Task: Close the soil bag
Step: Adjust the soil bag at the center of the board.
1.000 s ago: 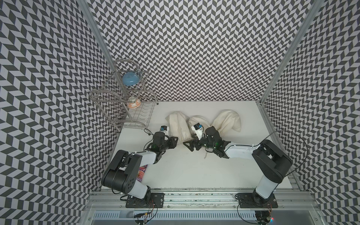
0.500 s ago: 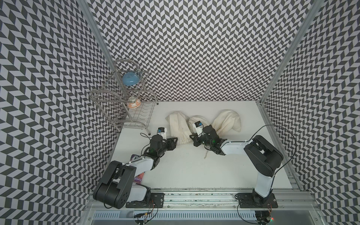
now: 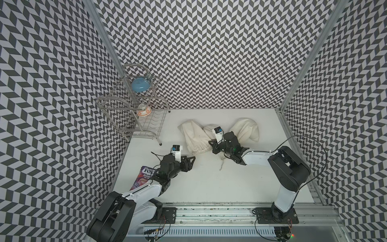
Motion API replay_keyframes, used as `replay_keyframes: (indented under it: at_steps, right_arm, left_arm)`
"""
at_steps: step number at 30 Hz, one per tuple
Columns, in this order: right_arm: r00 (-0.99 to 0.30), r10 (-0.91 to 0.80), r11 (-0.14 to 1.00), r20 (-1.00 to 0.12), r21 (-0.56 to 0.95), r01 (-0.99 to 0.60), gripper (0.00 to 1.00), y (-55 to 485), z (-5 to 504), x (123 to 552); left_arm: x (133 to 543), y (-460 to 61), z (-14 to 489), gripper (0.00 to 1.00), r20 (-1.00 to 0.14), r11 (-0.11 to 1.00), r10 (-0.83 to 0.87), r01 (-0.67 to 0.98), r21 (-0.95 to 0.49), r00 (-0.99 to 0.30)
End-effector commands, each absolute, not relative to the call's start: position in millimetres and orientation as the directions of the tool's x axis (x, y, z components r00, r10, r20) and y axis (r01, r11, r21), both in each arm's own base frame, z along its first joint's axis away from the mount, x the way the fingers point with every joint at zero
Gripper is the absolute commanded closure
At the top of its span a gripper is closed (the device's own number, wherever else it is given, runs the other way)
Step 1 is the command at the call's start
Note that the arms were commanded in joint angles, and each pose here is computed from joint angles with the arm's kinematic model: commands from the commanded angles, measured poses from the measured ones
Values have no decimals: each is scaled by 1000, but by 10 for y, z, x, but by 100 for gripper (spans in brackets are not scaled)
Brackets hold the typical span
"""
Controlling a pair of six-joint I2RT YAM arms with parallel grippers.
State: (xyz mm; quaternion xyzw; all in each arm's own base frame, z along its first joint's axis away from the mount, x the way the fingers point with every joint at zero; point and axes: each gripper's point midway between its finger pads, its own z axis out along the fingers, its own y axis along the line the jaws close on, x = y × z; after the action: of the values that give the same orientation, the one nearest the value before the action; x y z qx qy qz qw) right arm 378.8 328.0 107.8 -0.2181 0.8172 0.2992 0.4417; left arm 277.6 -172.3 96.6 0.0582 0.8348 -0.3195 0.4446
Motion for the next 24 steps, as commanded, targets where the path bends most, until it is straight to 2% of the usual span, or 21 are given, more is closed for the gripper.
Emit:
replay_keyframes:
  at_steps: [1,7,16,24]
  right_arm:
    - [-465,-71,708,-883,284,-647,100,3320,1252,3812]
    - [-466,-71,704,-882,287,-650,100,3324,1257,3798]
    - [-464,-72,704,-883,285,-651,100,3321,1270,3791]
    - [-456,-59,706,-888,286,-648,100,3301,1319,3790]
  left_arm:
    - [2841,-1895,1241,34,-809,743,-187,458,-488,-557]
    - [2907,-1801,1231,41,-807,820,-172,372,-436,-565]
    - [3042,-1818,1153,69,-790,859,-141,322,-398,-597]
    - [2971,-1790,1087,69,-786,878,-129,299,-374,-604]
